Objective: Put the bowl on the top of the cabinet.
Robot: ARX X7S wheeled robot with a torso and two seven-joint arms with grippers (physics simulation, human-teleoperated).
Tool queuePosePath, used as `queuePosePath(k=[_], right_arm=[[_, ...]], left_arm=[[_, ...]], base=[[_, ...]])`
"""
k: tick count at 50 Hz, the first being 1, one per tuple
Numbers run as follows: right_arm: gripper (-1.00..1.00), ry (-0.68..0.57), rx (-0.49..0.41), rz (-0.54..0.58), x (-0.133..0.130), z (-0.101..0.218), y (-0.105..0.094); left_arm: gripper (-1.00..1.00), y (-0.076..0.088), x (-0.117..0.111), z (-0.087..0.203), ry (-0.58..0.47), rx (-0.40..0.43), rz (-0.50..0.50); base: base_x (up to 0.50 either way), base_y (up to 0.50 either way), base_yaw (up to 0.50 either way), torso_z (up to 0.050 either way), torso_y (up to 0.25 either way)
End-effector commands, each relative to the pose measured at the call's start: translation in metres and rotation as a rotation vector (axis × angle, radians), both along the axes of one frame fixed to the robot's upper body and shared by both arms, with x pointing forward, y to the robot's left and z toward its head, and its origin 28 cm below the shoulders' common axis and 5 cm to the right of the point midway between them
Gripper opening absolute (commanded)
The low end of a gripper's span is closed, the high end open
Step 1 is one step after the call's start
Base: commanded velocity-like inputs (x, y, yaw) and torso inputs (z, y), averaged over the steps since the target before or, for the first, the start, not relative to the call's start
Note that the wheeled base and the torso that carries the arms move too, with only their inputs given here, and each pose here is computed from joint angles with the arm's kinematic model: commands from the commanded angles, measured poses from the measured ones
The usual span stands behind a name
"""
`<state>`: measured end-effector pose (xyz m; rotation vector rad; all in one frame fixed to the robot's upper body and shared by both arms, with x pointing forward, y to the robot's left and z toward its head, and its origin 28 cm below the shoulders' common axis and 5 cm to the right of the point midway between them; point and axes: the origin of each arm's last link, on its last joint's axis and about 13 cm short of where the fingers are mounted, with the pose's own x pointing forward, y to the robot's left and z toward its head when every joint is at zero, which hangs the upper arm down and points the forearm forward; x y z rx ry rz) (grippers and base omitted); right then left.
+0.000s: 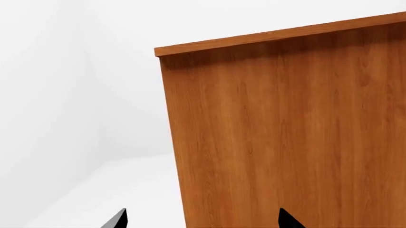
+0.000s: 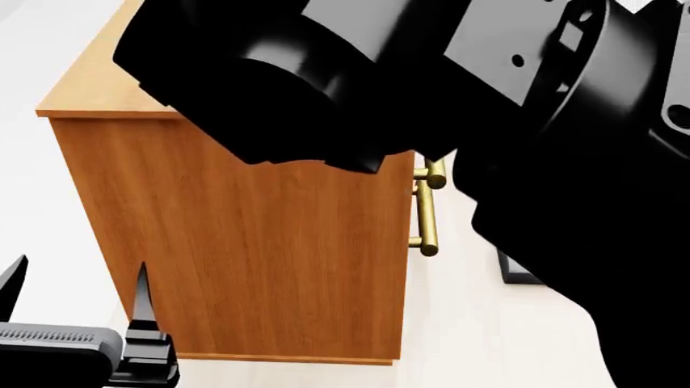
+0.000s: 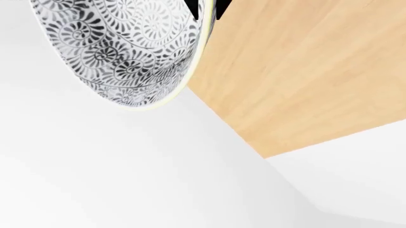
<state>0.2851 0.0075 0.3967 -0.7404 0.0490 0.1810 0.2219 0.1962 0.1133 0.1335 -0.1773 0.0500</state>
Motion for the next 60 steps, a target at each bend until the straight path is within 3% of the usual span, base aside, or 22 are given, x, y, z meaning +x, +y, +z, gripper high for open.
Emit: queuePosePath(k=[1, 46, 54, 55, 60], right_arm=[[-1.00, -0.028, -0.001, -0.015, 0.005, -0.003, -0.002], [-1.00, -0.059, -0.018, 0.124, -0.014, -0.018, 0.011], [-1.00, -0.104, 0.015, 0.137, -0.014, -0.016, 0.012], [1.00, -0.107, 0.003, 0.143, -0.015, -0.016, 0.011], [1.00, -0.137, 0.027, 0.152, -0.015, -0.014, 0.010]], left_arm=[[1.00, 0.000, 0.000, -0.001, 0.003, 0.000, 0.002], [1.00, -0.001, 0.000, -0.003, 0.006, -0.004, -0.001], [1.00, -0.001, 0.001, -0.004, 0.009, -0.010, -0.001], [1.00, -0.001, 0.001, -0.004, 0.009, -0.009, -0.001], [1.00, 0.000, 0.000, -0.004, 0.008, -0.010, 0.001]], base=[[0.00, 0.00, 0.00, 0.000, 0.000], [0.00, 0.00, 0.00, 0.000, 0.000], [0.00, 0.00, 0.00, 0.000, 0.001], [0.00, 0.00, 0.00, 0.000, 0.000], [0.00, 0.00, 0.00, 0.000, 0.000]])
